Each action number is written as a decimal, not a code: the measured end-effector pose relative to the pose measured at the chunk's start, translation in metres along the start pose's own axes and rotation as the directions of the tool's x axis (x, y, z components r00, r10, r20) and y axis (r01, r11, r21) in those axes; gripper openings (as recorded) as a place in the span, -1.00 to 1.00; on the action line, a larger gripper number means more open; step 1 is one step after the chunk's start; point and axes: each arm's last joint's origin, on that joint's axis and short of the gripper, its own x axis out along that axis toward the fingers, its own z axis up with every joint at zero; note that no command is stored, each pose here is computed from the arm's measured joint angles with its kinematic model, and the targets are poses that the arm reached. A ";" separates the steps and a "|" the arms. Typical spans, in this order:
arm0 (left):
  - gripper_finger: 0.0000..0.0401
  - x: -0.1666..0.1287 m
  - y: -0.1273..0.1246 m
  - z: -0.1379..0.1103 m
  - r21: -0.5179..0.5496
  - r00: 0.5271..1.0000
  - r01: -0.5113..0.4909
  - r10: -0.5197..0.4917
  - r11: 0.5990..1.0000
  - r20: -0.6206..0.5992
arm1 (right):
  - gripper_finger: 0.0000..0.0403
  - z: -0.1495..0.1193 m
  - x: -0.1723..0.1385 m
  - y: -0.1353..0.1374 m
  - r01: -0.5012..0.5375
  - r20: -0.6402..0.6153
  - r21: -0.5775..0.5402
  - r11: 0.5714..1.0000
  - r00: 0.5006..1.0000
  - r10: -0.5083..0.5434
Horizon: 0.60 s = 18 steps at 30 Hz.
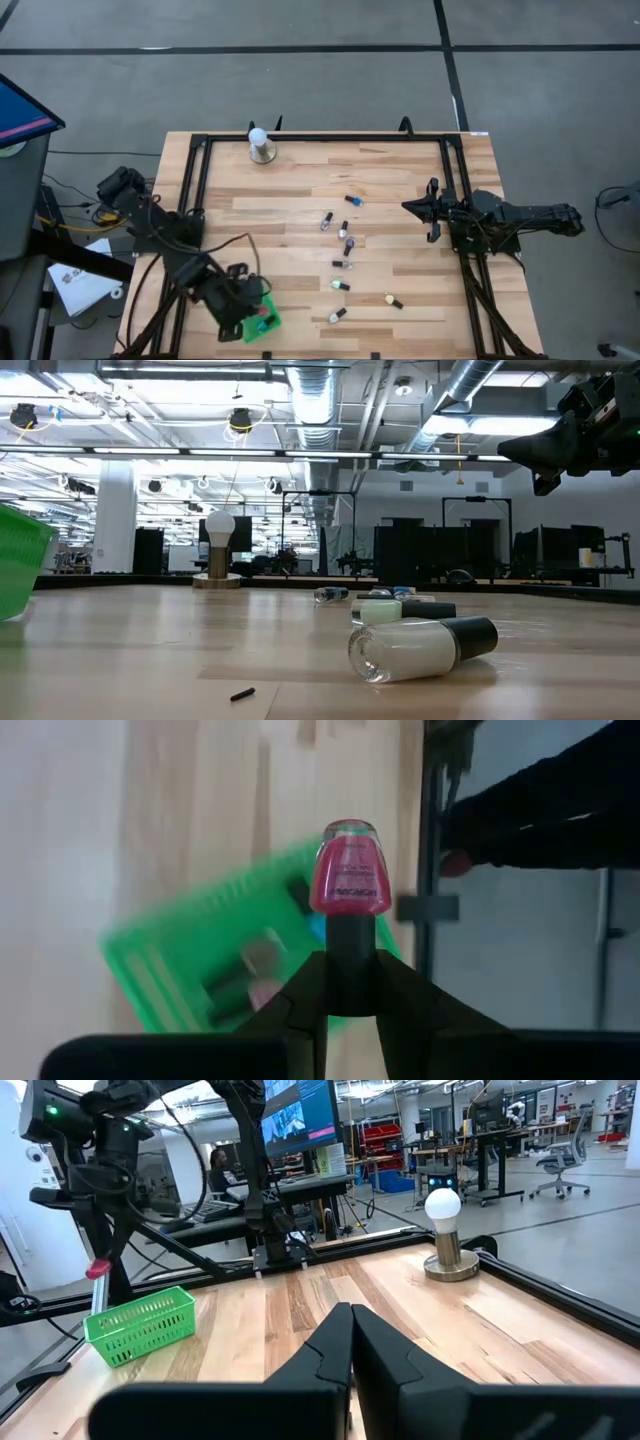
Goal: Pick & Place Nail Polish
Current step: Put the black red nail polish bottle into the green basket
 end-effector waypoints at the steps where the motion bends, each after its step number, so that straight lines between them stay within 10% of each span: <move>1: -0.76 0.000 -0.002 -0.005 -0.034 1.000 0.001 -0.001 0.999 -0.022 | -1.00 0.000 0.000 0.000 0.000 0.000 0.000 1.000 1.000 0.000; 10: -0.76 0.008 -0.008 -0.029 -0.481 0.996 -0.055 0.015 0.875 -0.088 | -1.00 0.000 0.000 0.000 0.000 0.000 -0.003 1.000 1.000 0.000; 18: -0.76 0.027 0.010 -0.033 -0.616 0.990 -0.117 0.044 0.779 -0.132 | -1.00 0.000 0.000 0.000 0.000 0.000 -0.003 1.000 1.000 0.000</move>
